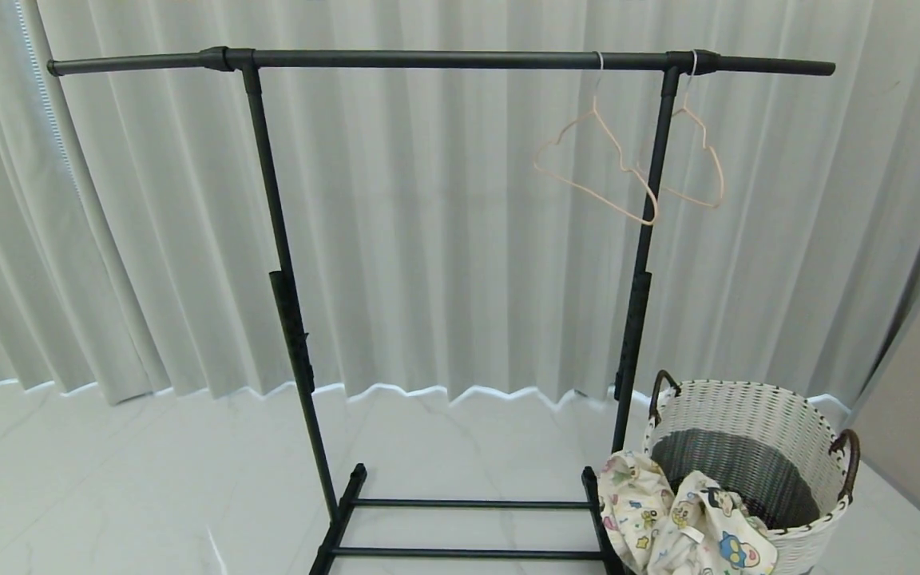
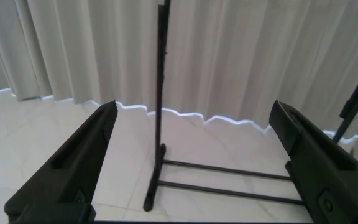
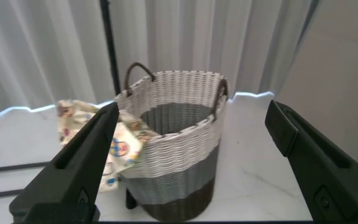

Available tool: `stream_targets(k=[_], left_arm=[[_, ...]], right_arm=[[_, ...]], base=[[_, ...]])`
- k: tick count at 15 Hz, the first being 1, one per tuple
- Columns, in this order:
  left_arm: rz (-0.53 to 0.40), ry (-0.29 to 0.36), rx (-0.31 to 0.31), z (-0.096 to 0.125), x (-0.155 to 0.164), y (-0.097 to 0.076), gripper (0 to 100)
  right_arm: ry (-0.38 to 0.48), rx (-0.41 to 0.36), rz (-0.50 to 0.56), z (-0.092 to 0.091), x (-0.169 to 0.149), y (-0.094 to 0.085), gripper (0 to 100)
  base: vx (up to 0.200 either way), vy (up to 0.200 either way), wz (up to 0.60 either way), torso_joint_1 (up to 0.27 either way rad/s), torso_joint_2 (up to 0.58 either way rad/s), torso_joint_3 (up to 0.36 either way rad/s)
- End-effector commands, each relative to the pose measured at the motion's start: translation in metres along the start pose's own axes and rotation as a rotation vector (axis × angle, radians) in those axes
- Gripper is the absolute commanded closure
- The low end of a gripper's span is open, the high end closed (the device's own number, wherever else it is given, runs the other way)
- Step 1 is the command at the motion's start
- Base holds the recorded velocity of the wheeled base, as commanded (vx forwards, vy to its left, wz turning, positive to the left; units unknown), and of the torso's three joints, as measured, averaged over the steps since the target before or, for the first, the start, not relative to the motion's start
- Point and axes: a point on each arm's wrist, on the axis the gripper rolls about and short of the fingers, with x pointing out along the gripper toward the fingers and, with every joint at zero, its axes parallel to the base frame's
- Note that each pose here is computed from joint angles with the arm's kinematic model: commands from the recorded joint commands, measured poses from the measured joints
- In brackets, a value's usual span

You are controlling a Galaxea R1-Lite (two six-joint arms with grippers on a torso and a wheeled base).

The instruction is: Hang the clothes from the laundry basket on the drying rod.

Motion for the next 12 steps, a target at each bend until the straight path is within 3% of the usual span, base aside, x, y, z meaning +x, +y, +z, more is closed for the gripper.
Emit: stream_targets(k=[1, 6, 10, 12], left_arm=[[0.001, -0.001, 0.0, 0.0, 0.0, 0.0, 0], [0.001, -0.001, 0.0, 0.0, 0.0, 0.0, 0], [0.001, -0.001, 0.0, 0.0, 0.0, 0.0, 0], [0.001, -0.001, 0.0, 0.0, 0.0, 0.0, 0]], right_arm=[[0.0, 0.0, 0.001, 0.0, 0.0, 0.0, 0], [0.0, 0.0, 0.0, 0.0, 0.0, 0.0, 0], [0.0, 0.023, -0.002, 0.0, 0.0, 0.0, 0], [-0.001, 0.043, 0.0, 0.0001, 0.0, -0.0001, 0]], base=[[0.0, 0.2, 0.0, -0.002, 0.0, 0.002], [0.0, 0.0, 0.0, 0.0, 0.0, 0.0], [0.2, -0.2, 0.0, -0.002, 0.0, 0.002], [0.2, 0.0, 0.0, 0.005, 0.0, 0.0]])
